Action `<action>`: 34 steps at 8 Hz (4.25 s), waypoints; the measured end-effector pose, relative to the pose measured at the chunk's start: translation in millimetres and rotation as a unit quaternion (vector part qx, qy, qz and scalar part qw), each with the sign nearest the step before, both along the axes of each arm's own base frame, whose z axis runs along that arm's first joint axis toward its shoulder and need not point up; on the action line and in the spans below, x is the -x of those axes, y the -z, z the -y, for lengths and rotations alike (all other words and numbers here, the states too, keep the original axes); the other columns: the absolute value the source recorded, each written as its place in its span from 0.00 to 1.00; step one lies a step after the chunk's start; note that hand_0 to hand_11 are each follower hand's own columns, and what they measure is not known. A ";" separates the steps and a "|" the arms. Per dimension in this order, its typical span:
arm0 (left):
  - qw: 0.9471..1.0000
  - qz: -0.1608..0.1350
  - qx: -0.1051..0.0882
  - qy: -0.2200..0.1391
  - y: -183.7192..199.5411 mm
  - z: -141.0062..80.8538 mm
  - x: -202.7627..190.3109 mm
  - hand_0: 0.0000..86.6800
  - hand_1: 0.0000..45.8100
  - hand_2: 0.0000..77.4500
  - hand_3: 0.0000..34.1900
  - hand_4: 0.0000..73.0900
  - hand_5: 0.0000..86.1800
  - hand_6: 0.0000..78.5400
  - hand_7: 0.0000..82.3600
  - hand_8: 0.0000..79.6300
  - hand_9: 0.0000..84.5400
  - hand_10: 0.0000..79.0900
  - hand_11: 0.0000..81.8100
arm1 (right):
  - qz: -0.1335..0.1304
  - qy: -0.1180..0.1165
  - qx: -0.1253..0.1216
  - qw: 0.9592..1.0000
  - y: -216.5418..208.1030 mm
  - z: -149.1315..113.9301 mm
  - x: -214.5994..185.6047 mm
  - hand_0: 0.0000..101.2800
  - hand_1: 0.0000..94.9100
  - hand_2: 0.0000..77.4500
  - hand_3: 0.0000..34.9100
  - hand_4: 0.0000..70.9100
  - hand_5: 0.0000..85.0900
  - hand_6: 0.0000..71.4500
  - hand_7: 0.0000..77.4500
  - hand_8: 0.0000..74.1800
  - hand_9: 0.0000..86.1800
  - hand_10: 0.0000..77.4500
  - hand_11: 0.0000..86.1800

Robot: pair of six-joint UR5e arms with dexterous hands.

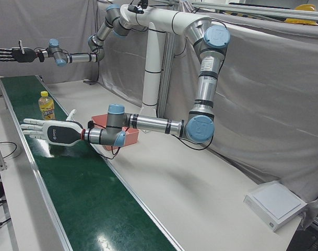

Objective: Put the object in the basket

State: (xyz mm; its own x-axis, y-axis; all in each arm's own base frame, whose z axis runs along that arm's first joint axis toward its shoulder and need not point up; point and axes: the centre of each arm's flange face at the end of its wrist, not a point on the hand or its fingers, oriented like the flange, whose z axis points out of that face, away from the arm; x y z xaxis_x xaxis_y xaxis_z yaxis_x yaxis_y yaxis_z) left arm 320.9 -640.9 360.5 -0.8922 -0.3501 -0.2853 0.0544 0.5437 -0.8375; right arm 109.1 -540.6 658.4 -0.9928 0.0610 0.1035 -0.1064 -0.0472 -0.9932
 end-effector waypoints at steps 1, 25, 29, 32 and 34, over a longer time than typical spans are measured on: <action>1.000 0.000 0.000 -0.002 2.9 -1.6 -5.6 0.59 0.10 0.00 0.00 0.07 0.06 0.01 0.01 0.00 0.01 0.08 0.11 | 0.000 0.000 0.000 1.000 0.0 0.0 0.1 0.00 0.00 0.01 0.01 0.00 0.00 0.00 0.01 0.00 0.00 0.00 0.00; 0.995 -0.067 -0.044 -0.061 101.3 -29.4 -52.5 0.62 0.12 0.58 0.00 0.45 0.73 0.49 0.85 0.66 0.84 0.66 0.86 | 0.000 0.000 0.000 1.000 0.0 0.0 0.0 0.00 0.00 0.01 0.01 0.00 0.00 0.00 0.01 0.00 0.00 0.00 0.00; 0.990 -0.058 -0.077 -0.102 139.9 -106.2 -97.8 0.64 0.12 0.56 0.00 0.45 0.73 0.46 0.85 0.64 0.83 0.69 0.86 | 0.000 0.000 0.000 1.000 0.0 0.0 0.0 0.00 0.00 0.01 0.01 0.00 0.00 0.00 0.01 0.00 0.00 0.00 0.00; 0.985 -0.054 -0.096 -0.135 155.2 -160.5 -132.7 0.64 0.13 0.43 0.00 0.45 0.73 0.42 0.85 0.61 0.83 0.69 0.86 | 0.000 0.000 0.000 1.000 0.0 0.0 0.0 0.00 0.00 0.01 0.01 0.00 0.00 0.00 0.01 0.00 0.00 0.00 0.00; 0.982 -0.037 -0.107 -0.150 152.9 -201.3 -139.3 0.65 0.14 0.42 0.00 0.45 0.73 0.42 0.85 0.61 0.83 0.69 0.86 | 0.000 0.000 0.000 1.000 0.0 0.0 0.0 0.00 0.00 0.01 0.01 0.00 0.00 0.00 0.01 0.00 0.00 0.00 0.00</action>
State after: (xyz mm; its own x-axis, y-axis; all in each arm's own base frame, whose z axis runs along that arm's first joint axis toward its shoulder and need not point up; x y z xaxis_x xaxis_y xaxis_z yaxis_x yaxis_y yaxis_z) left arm 460.3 -439.5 207.7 -0.7796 -0.5392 -0.3186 -0.1925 0.6904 -0.6974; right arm 109.1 -540.5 658.4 -0.9928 0.0610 0.1035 -0.1064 -0.0472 -0.9932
